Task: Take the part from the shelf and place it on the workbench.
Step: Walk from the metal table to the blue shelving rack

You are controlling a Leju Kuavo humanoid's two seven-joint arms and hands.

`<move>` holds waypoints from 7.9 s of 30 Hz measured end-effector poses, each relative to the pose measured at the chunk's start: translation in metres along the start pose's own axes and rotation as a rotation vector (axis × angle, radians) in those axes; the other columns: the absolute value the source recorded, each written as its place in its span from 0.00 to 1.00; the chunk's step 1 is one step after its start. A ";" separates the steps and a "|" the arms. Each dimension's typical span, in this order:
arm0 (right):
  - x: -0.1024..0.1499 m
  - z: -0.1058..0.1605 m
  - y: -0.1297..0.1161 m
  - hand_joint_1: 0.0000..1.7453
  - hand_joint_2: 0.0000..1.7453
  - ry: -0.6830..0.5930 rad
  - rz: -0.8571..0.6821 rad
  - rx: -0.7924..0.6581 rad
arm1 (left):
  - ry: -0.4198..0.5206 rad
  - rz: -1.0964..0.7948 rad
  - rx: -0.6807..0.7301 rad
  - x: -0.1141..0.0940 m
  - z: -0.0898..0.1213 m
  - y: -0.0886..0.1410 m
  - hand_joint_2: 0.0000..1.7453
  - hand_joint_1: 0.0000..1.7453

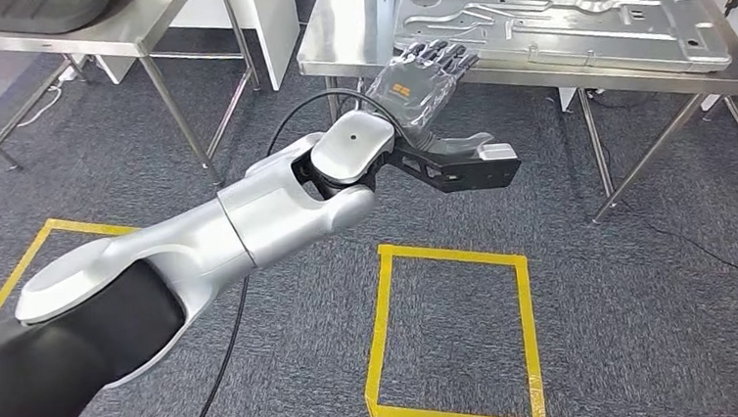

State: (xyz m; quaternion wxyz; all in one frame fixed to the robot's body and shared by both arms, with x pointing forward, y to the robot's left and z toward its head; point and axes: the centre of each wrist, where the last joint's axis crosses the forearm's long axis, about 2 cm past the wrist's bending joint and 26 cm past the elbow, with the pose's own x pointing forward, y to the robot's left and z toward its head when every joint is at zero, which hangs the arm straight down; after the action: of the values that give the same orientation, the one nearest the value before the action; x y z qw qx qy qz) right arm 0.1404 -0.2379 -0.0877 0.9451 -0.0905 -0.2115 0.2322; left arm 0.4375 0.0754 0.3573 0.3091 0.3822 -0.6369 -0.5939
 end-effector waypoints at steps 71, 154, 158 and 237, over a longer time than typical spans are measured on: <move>-0.042 0.009 0.019 0.00 0.00 0.099 0.019 0.004 | 0.809 0.808 -0.933 0.017 0.295 -0.373 0.00 0.00; -0.061 0.010 0.011 0.00 0.00 0.132 -0.094 -0.054 | 1.520 1.125 -1.049 0.068 0.448 -0.415 0.00 0.00; -0.065 0.012 0.013 0.00 0.00 0.138 -0.094 -0.049 | 1.527 1.118 -1.042 0.066 0.448 -0.415 0.00 0.00; -0.061 0.013 0.021 0.00 0.00 0.131 -0.106 -0.034 | 1.597 1.101 -0.977 0.058 0.450 -0.415 0.00 0.00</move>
State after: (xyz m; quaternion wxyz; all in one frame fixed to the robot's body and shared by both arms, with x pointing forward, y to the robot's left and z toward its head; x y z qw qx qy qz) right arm 0.0777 -0.2476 -0.1036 0.9662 -0.1103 -0.1576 0.1716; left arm 0.0755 0.2596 -0.1047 0.9769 0.1556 -0.0308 -0.1431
